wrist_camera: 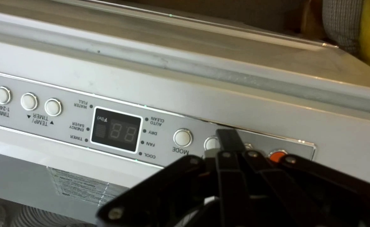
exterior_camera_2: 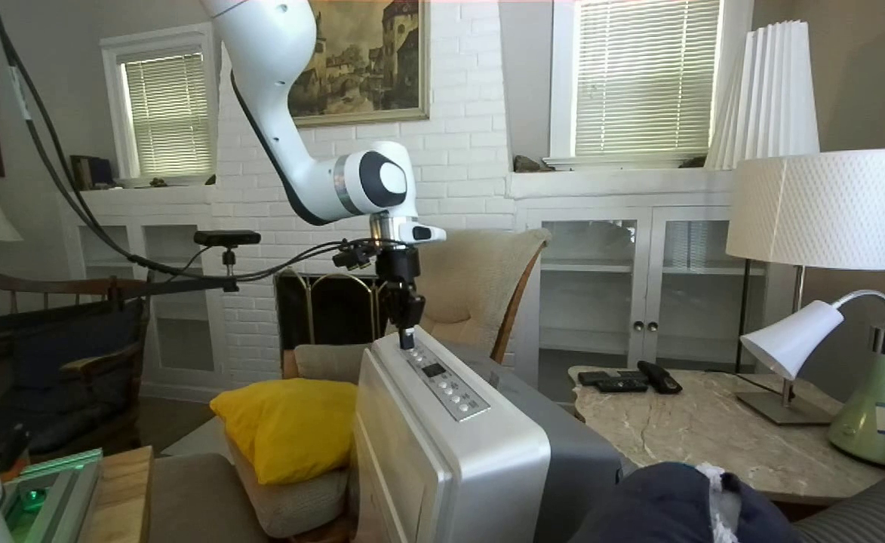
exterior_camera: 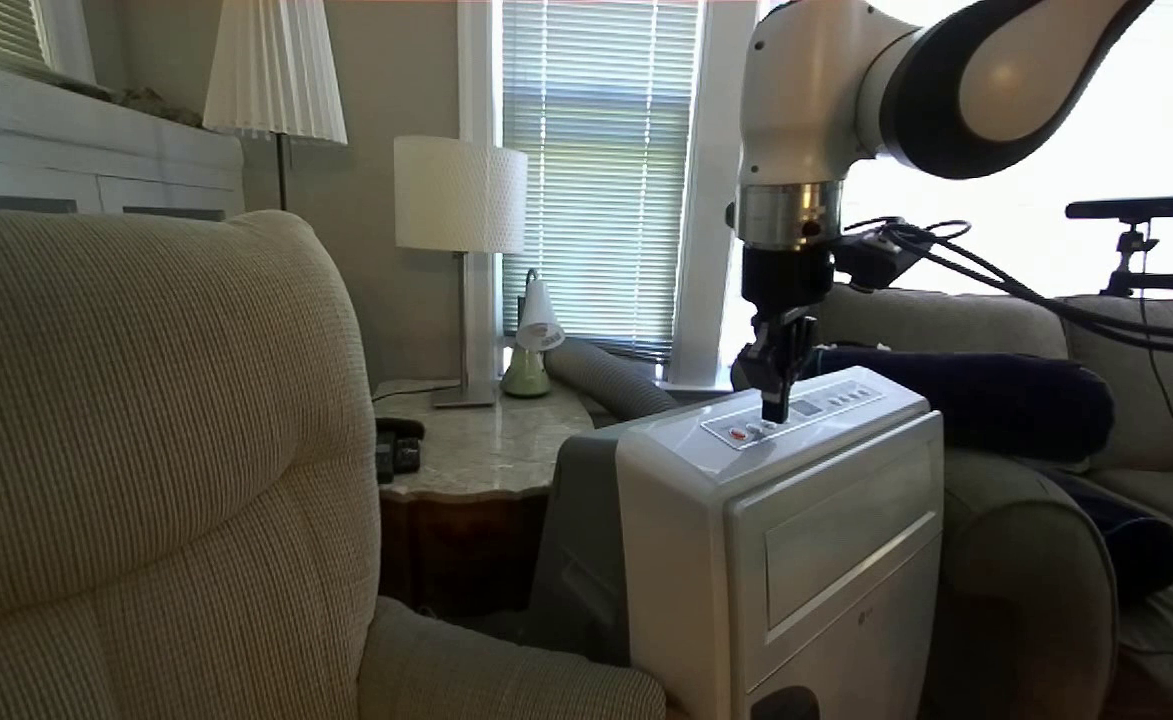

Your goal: Press three buttons on the air conditioner.

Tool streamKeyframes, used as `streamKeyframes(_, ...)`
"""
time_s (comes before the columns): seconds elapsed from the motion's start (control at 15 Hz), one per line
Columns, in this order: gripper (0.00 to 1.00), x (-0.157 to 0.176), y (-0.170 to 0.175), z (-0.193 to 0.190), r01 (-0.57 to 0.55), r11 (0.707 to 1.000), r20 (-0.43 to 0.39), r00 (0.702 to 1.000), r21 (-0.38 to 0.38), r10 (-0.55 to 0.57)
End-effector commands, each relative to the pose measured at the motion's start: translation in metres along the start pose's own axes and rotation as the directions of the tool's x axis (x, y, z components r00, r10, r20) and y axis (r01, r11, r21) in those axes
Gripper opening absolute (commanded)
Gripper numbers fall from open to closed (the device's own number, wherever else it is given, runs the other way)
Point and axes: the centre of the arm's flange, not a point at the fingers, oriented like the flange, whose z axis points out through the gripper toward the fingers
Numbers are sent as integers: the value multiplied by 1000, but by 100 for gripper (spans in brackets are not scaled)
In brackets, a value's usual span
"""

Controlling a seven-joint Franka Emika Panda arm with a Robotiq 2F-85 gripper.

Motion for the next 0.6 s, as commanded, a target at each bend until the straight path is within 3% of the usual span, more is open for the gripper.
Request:
streamKeyframes(0.0, 0, 8, 0, 4, -3, 1000, 1, 1000, 3, 3)
streamKeyframes(0.53, 0, 9, 1, 6, -6, 1000, 0, 1000, 4, 6)
